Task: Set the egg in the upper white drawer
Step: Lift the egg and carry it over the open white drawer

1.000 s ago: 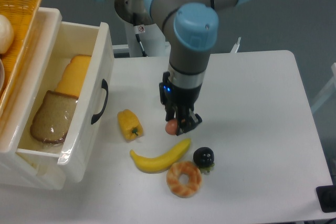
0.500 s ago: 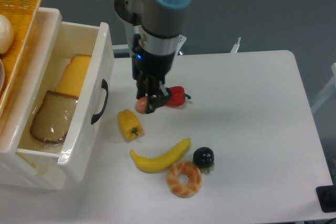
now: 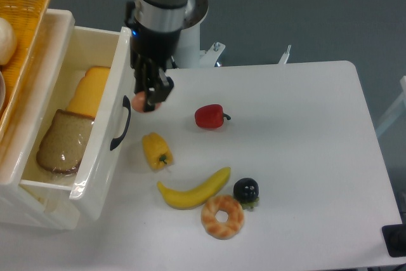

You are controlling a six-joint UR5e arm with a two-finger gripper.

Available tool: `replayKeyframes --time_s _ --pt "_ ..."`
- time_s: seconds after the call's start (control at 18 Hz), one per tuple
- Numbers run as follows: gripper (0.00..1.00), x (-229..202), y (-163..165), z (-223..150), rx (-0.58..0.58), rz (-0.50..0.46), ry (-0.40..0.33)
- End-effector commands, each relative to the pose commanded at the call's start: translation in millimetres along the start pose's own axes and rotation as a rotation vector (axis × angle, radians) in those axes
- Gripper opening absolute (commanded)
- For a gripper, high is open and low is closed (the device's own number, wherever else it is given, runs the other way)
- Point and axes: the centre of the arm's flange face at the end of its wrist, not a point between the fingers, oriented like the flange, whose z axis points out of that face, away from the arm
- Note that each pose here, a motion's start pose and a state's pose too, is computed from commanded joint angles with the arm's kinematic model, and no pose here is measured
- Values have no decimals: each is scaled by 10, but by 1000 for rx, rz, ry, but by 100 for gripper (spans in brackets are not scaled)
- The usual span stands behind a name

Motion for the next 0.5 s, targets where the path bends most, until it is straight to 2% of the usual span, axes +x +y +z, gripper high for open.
replayKeyframes --time_s 0.5 --pt "14 274 -464 194 10 97 49"
